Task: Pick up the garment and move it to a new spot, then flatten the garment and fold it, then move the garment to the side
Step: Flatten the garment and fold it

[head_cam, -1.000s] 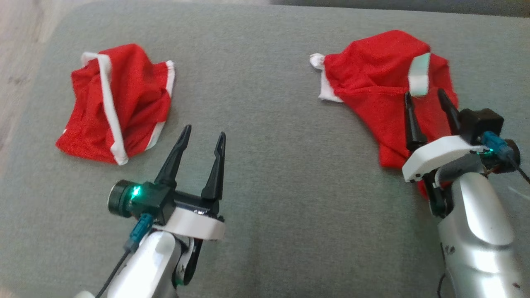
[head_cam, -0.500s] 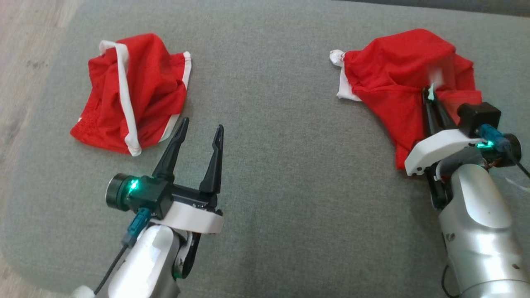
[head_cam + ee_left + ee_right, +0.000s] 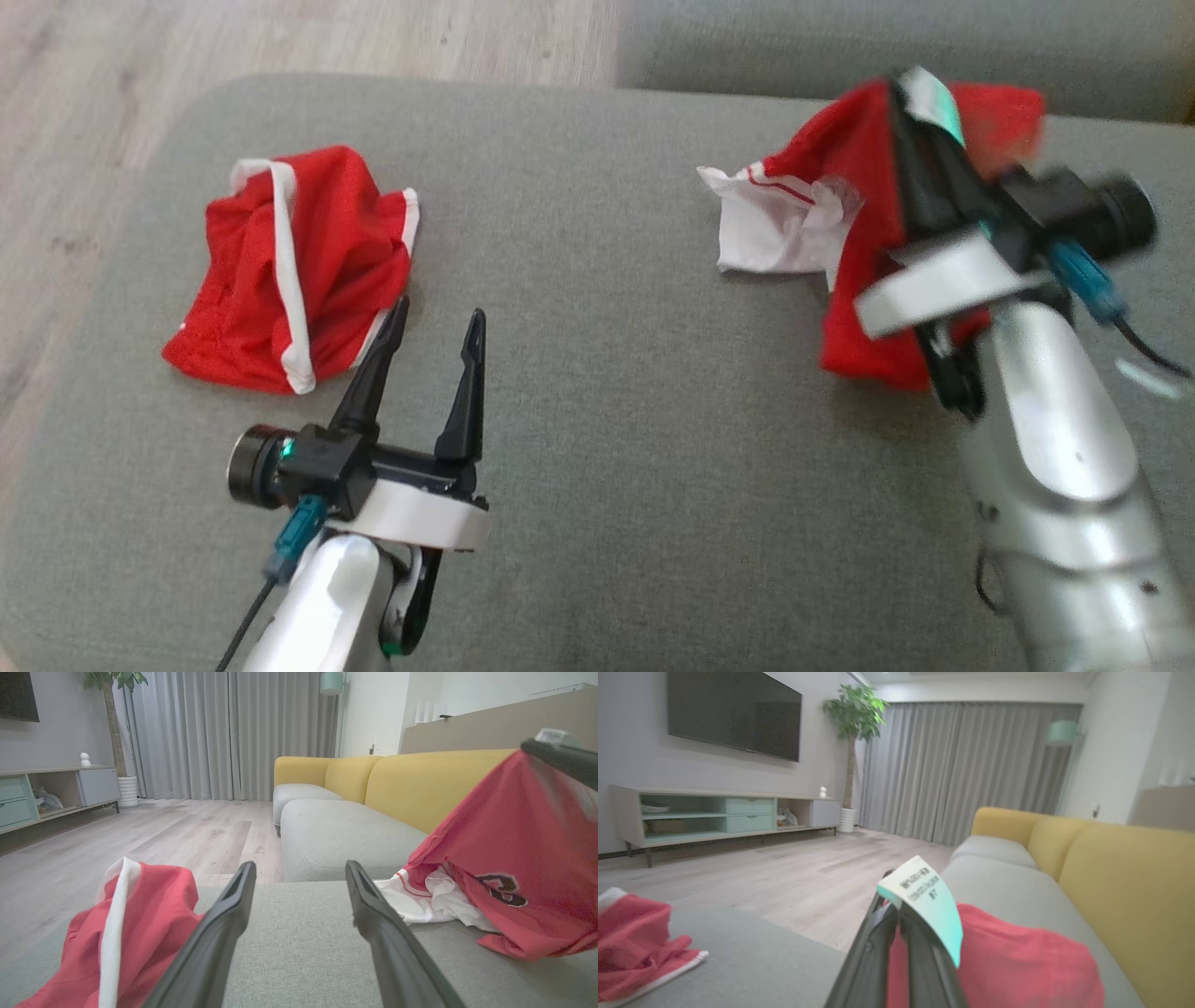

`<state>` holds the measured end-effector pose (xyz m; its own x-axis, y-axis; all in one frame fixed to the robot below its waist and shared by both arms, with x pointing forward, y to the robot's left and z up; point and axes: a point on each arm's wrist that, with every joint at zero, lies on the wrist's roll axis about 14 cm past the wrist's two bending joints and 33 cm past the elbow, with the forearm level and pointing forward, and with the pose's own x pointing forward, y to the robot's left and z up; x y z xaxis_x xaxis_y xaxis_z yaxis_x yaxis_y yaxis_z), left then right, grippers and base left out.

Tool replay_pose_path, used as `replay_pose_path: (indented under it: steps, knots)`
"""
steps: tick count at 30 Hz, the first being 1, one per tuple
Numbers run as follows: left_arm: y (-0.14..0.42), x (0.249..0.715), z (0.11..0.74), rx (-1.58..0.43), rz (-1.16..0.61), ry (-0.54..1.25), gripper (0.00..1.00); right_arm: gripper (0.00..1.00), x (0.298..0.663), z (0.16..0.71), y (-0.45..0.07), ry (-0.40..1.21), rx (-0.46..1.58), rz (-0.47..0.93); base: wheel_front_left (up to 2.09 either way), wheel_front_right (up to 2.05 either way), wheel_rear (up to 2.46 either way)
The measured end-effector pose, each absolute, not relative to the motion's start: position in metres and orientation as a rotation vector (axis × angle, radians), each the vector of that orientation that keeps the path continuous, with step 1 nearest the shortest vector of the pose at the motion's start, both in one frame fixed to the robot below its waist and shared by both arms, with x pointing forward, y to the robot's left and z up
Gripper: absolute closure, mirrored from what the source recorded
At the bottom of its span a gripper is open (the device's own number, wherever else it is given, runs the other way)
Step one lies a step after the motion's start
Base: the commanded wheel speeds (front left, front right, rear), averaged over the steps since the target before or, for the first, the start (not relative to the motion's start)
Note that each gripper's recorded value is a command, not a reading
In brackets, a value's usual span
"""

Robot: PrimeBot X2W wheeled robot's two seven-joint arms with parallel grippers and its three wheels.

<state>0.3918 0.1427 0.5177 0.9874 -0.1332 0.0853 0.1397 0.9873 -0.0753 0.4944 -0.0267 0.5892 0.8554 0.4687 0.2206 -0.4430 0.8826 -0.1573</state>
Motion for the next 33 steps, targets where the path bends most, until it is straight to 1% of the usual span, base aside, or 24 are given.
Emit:
replay_pose_path:
  steps: [4, 5, 11, 15, 18, 22, 24, 26, 28, 31, 32, 33]
  knots:
    - [0.149, 0.382, 0.524, -0.079, -0.119, -0.099, 0.0, 1.0, 0.478, 0.66, 0.017, -0.421, -0.133, 0.597, 0.0, 0.0, 0.0]
    - [0.149, 0.382, 0.524, -0.079, -0.119, -0.099, 0.0, 1.0, 0.478, 0.66, 0.017, -0.421, -0.133, 0.597, 0.0, 0.0, 0.0]
    - [0.161, 0.366, 0.518, -0.088, -0.076, -0.087, 0.0, 1.0, 0.456, 0.762, 0.051, -0.657, -0.129, 0.683, 0.0, 0.0, 0.0]
    - [0.164, 0.366, 0.519, -0.084, -0.068, -0.094, 0.0, 1.0, 0.46, 0.802, 0.04, -0.729, -0.109, 0.646, 0.0, 0.0, 0.0]
    - [0.161, 0.369, 0.519, -0.079, -0.078, -0.092, 0.0, 1.0, 0.472, 0.811, 0.016, -0.741, -0.12, 0.584, 0.0, 0.0, 0.0]
    - [0.155, 0.376, 0.515, -0.08, -0.096, -0.083, 0.0, 1.0, 0.5, 0.799, -0.047, -0.685, -0.136, 0.444, 0.0, 0.0, 0.0]
    - [0.151, 0.379, 0.512, -0.077, -0.107, -0.073, 0.0, 1.0, 0.515, 0.775, -0.085, -0.612, -0.17, 0.366, 0.0, 0.0, 0.0]
    - [0.147, 0.382, 0.508, -0.078, -0.124, -0.063, 0.0, 1.0, 0.527, 0.732, -0.123, -0.493, -0.209, 0.293, 0.0, 0.0, 0.0]
    - [0.143, 0.387, 0.506, -0.079, -0.137, -0.056, 0.0, 1.0, 0.532, 0.675, -0.161, -0.328, -0.231, 0.224, 0.0, 0.0, 0.0]
    - [0.136, 0.395, 0.505, -0.071, -0.16, -0.055, 0.0, 1.0, 0.522, 0.59, -0.209, -0.074, -0.254, 0.136, 0.0, 0.0, 0.0]
    - [0.133, 0.398, 0.505, -0.07, -0.173, -0.056, 0.0, 0.54, 0.516, 0.57, -0.224, -0.009, -0.26, 0.102, 0.0, 0.0, 0.0]
    - [0.131, 0.4, 0.505, -0.067, -0.182, -0.057, 0.0, 0.0, 0.51, 0.555, -0.24, 0.039, -0.26, 0.061, 0.0, 0.0, 0.0]
